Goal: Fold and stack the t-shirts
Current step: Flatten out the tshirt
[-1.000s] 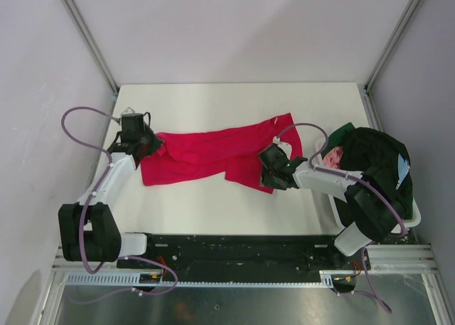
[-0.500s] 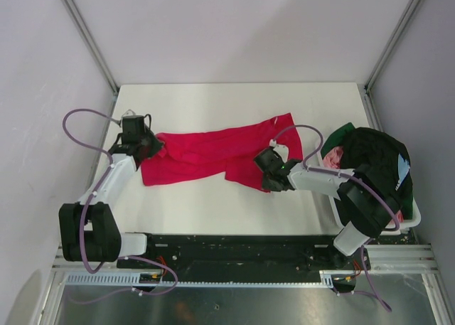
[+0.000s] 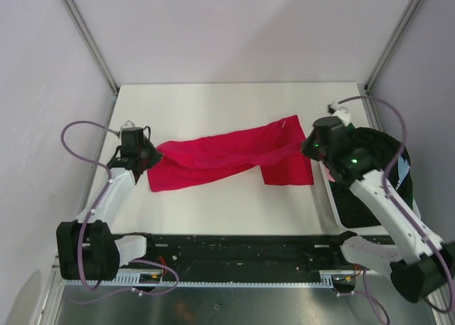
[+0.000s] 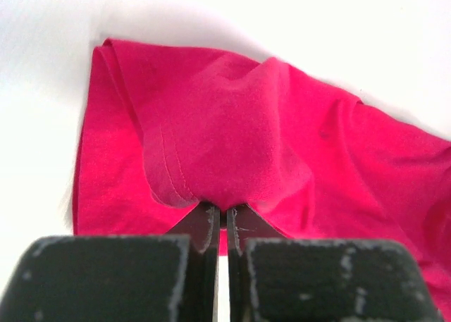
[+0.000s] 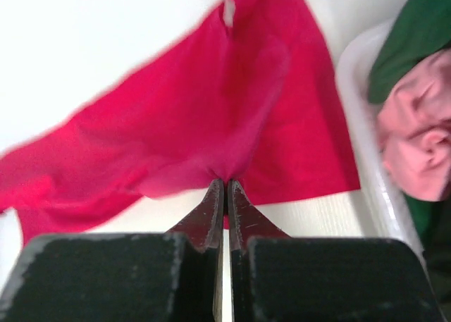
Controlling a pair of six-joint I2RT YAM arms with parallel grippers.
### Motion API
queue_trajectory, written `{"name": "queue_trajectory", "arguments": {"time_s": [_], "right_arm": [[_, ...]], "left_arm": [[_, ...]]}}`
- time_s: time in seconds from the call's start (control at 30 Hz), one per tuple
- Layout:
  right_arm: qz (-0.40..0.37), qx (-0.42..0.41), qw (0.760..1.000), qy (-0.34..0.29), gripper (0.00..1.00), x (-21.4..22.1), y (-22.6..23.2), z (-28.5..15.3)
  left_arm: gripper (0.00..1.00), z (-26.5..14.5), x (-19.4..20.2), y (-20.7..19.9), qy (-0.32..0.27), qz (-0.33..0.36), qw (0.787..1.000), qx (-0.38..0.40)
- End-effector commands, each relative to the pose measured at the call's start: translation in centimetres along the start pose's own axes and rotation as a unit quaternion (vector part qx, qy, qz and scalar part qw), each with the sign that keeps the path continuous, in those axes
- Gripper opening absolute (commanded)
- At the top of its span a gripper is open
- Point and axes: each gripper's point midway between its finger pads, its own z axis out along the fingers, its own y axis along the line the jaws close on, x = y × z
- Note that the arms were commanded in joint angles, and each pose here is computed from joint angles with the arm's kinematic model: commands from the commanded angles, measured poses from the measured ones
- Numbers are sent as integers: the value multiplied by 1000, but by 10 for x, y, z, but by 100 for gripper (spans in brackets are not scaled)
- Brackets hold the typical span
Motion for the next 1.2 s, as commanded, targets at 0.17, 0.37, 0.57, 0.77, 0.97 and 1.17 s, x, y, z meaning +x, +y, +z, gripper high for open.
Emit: {"name": "queue_trajectory", "arguments": {"time_s": [0.17, 0.37, 0.57, 0.77, 0.97, 1.17], "right_arm": [[-12, 11, 999, -41, 0, -47, -27, -50], [-12, 26, 998, -59, 0, -71, -32, -51], [-5, 32, 995, -91, 0, -101, -39, -68], [-7, 33, 995, -94, 0, -110, -39, -66], [-20, 49, 996, -71, 0, -114, -35, -19], [-17, 59, 998, -27, 0, -100, -30, 43]], "left_arm": [[9, -14, 14, 24, -8, 8, 1000, -20], [11, -20, 18, 28, 2, 22, 999, -25], [12, -37, 23, 32, 6, 36, 999, -21], [30, -45, 47, 42, 26, 21, 999, -12], [46, -34, 62, 51, 56, 22, 998, -31], [47, -40, 70, 53, 52, 16, 998, -16]]}}
